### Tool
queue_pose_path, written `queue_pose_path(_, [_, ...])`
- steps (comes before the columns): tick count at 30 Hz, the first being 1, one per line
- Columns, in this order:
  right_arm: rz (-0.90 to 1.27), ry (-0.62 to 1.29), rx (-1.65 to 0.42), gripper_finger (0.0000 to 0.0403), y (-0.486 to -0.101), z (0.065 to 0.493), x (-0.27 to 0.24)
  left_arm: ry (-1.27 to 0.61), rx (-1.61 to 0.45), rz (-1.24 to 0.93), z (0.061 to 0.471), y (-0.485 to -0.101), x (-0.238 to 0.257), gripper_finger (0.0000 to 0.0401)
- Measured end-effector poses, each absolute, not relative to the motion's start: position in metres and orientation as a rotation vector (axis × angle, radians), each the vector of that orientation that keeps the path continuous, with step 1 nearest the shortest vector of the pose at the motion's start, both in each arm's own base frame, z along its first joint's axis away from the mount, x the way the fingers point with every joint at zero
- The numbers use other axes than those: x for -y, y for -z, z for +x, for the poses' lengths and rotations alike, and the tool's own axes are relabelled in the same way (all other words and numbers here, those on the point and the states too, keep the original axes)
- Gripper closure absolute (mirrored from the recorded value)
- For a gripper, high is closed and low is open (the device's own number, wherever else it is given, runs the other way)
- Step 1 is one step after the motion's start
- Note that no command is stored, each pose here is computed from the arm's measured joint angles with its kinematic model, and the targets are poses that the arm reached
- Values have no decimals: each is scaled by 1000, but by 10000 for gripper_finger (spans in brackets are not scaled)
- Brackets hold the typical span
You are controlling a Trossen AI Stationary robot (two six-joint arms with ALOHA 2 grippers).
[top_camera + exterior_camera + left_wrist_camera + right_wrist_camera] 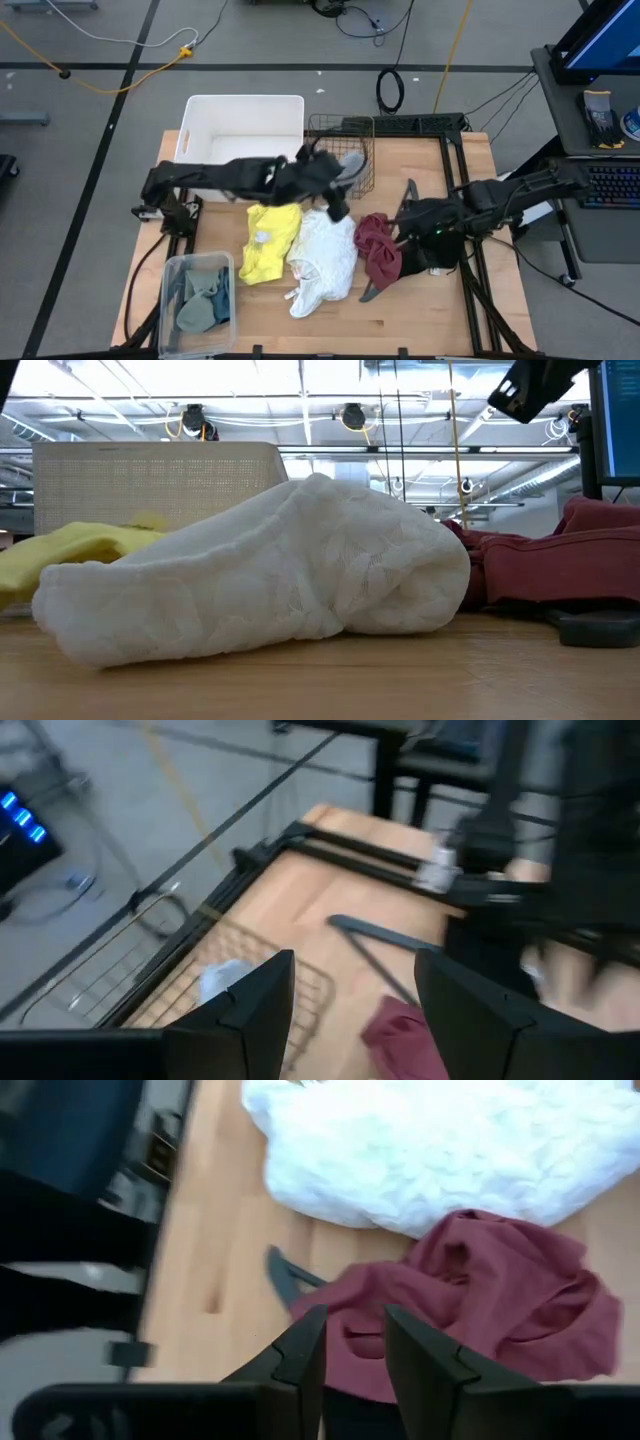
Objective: Pick & Place Cloths
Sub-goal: Put the pink boxer into the gold wire basket
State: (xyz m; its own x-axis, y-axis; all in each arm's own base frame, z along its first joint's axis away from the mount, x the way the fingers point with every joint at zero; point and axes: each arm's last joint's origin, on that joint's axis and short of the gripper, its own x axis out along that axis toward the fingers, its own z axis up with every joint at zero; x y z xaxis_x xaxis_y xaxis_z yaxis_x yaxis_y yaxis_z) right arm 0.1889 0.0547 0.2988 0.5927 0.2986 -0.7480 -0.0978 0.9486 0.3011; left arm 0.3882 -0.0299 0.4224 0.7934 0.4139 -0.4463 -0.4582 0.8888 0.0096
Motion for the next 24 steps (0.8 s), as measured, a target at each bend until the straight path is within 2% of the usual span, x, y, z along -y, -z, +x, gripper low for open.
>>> queue_pose_path(5, [130, -202, -960, 279, -286, 202, -58, -359, -434, -45, 371, -437, 65, 190])
queue_pose_path(15, [60, -210, -1099, 204, -255, 226, -65, -235, -432, -13, 351, -444, 107, 190])
queue_pose_path(24, [141, -221, -1145, 191, -251, 228, -68, -241, -527, -70, 345, -430, 120, 190])
